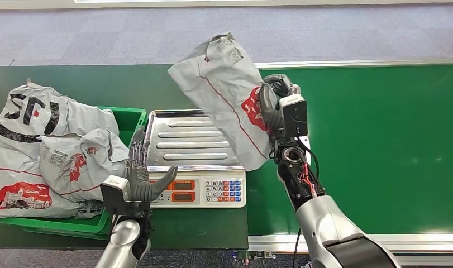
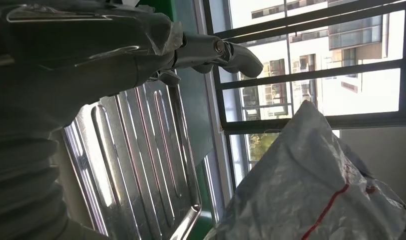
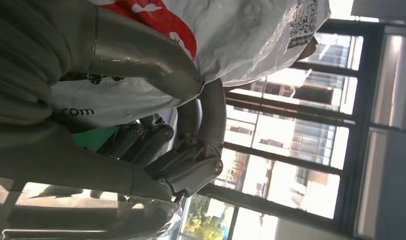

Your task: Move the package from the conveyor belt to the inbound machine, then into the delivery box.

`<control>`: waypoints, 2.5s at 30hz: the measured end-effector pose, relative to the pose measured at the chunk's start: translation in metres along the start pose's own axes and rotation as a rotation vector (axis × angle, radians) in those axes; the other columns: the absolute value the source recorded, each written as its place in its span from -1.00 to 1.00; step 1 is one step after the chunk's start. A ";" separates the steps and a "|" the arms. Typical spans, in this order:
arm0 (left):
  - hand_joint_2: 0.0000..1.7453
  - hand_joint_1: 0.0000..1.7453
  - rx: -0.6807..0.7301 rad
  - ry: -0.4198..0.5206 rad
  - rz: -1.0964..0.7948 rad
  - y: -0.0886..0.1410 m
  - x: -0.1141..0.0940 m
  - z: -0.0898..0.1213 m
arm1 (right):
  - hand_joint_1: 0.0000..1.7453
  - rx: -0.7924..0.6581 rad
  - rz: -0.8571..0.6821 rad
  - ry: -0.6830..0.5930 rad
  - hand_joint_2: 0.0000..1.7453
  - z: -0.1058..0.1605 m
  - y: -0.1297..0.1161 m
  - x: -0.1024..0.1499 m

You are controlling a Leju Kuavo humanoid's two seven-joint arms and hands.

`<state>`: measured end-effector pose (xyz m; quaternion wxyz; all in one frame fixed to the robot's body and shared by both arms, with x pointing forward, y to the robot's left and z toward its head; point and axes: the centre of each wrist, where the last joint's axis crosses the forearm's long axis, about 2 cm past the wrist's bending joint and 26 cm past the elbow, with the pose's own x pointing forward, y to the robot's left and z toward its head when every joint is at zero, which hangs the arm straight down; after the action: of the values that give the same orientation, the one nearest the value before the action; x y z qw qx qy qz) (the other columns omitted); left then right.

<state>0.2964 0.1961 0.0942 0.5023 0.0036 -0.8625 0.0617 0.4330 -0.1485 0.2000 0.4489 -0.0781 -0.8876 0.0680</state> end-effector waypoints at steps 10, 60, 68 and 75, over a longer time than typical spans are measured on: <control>1.00 -1.00 -0.015 0.007 0.009 -0.002 -0.001 0.001 | 1.00 0.173 0.004 0.064 1.00 -0.022 0.007 0.013; 1.00 -1.00 -0.009 0.035 -0.015 0.003 -0.005 0.013 | -1.00 0.308 0.123 0.163 1.00 0.042 0.033 -0.006; 1.00 -1.00 -0.008 0.017 -0.008 0.007 0.002 0.018 | -1.00 0.128 -0.191 0.306 1.00 0.108 0.015 -0.017; 1.00 -1.00 -0.110 -0.012 -0.040 0.002 0.006 0.016 | -1.00 -0.007 -0.261 0.348 1.00 0.146 -0.009 -0.021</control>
<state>0.2794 0.1970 0.0912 0.4975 -0.0062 -0.8674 0.0042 0.3267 -0.1692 0.1000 0.5999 0.0252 -0.7996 -0.0084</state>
